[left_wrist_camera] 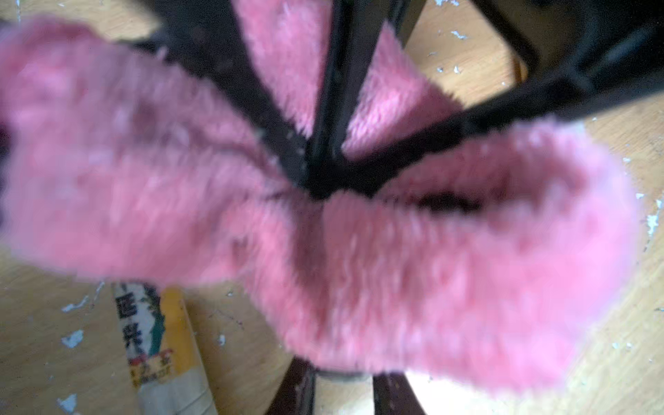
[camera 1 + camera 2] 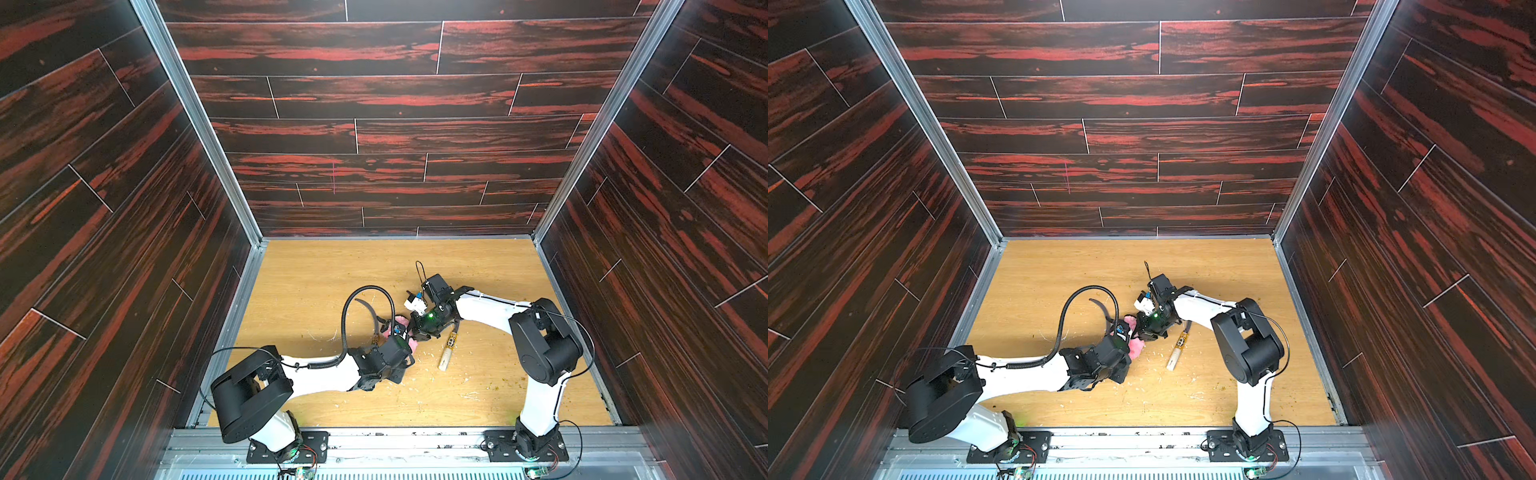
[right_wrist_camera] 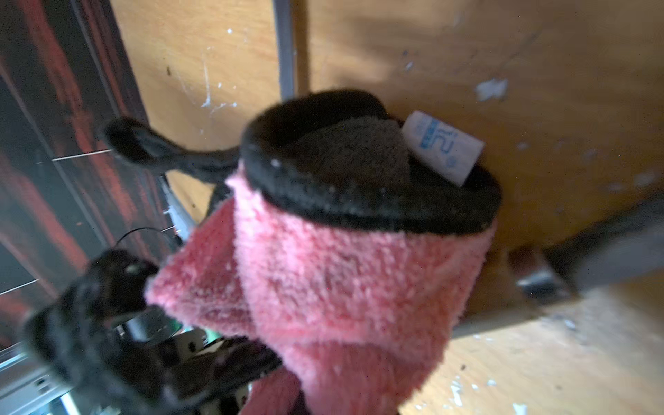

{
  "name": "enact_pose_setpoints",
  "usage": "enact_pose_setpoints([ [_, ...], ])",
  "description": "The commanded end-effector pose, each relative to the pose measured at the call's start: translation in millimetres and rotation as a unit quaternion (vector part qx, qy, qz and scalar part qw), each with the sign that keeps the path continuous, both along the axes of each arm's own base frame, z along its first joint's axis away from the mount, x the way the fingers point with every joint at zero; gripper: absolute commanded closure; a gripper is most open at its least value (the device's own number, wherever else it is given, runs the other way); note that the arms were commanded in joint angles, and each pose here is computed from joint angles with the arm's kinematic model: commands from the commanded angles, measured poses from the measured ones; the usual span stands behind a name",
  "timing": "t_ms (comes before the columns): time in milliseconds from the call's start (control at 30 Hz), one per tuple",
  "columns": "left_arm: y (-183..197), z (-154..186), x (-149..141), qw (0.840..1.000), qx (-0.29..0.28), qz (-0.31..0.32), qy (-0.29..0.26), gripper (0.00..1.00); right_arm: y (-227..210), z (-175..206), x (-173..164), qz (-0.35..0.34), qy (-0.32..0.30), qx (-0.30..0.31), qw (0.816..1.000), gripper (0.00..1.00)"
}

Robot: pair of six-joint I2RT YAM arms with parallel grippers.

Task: Wipe small sickles with rags
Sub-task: Wipe the small sickle.

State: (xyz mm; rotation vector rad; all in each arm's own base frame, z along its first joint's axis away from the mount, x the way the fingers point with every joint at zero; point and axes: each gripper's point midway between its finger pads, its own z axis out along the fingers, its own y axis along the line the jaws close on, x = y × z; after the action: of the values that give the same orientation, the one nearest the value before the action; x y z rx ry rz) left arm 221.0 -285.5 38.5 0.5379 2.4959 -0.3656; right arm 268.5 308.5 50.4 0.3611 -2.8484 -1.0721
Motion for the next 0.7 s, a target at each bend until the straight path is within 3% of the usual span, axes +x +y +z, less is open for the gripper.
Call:
enact_pose_setpoints([
  [0,1,17,10,0.999,-0.015,0.019,-0.031,0.97,-59,-55,21,-0.028,-0.037,-0.165,0.985,1.00],
  [433,6,14,7,0.999,-0.014,0.024,-0.029,0.97,-82,-23,78,-0.055,-0.105,-0.179,0.977,1.00],
  [667,3,12,8,0.999,-0.014,0.021,-0.027,0.97,-52,45,75,-0.036,-0.133,-0.070,0.988,1.00],
])
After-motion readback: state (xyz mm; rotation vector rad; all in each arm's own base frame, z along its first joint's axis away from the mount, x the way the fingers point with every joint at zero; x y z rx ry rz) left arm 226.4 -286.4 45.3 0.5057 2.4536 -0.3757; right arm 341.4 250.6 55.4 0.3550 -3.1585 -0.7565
